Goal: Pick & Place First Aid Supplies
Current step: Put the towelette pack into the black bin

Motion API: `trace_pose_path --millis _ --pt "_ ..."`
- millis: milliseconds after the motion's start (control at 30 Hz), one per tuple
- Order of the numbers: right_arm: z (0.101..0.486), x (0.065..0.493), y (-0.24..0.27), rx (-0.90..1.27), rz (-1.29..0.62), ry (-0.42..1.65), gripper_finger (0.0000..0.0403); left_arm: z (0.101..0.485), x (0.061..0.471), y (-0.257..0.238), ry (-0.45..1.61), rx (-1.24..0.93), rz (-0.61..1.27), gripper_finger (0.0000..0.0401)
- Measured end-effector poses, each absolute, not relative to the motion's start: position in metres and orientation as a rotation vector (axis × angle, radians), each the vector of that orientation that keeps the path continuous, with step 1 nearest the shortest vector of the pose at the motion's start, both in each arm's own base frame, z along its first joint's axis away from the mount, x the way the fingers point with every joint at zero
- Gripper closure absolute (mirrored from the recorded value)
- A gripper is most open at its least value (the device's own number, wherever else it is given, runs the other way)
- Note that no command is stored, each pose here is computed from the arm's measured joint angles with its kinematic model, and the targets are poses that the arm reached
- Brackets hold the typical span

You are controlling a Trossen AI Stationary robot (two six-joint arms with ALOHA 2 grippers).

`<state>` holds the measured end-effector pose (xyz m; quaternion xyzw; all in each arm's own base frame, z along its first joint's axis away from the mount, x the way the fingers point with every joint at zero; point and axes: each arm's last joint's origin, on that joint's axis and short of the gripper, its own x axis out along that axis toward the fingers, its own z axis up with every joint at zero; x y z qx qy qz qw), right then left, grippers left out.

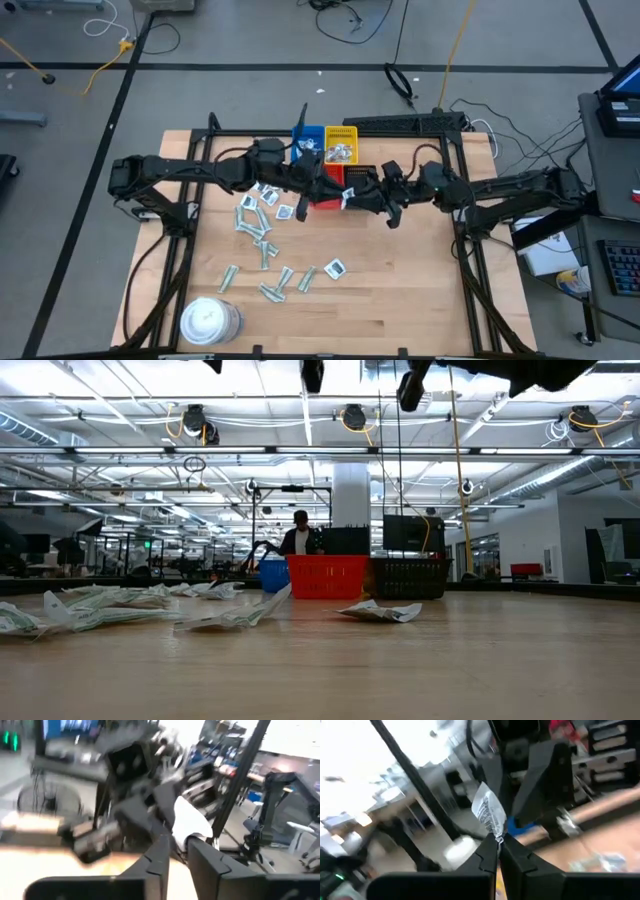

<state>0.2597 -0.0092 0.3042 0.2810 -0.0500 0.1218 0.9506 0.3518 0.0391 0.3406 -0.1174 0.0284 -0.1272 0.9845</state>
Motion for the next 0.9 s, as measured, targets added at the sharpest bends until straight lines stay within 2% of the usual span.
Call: trace_pose_path --millis 133,267,667,900 --pt "0.321 0.265 -0.024 0.499 0.206 0.119 0.0401 0.334 0.342 0.049 0.192 -0.319 -0.248 0.0295" --pt "0.328 0.267 -0.039 0.412 0.14 0.343 0.0402 0.33 0.328 0.052 0.334 -0.408 -0.232 0.0272" --pt "0.315 0.282 -0.089 0.269 0.008 0.704 0.0402 0.321 0.298 0.044 0.61 -0.472 -0.198 0.0274" --pt "0.268 0.292 -0.116 0.24 -0.065 0.905 0.0402 0.32 0.291 0.042 0.659 -0.473 -0.197 0.0274"
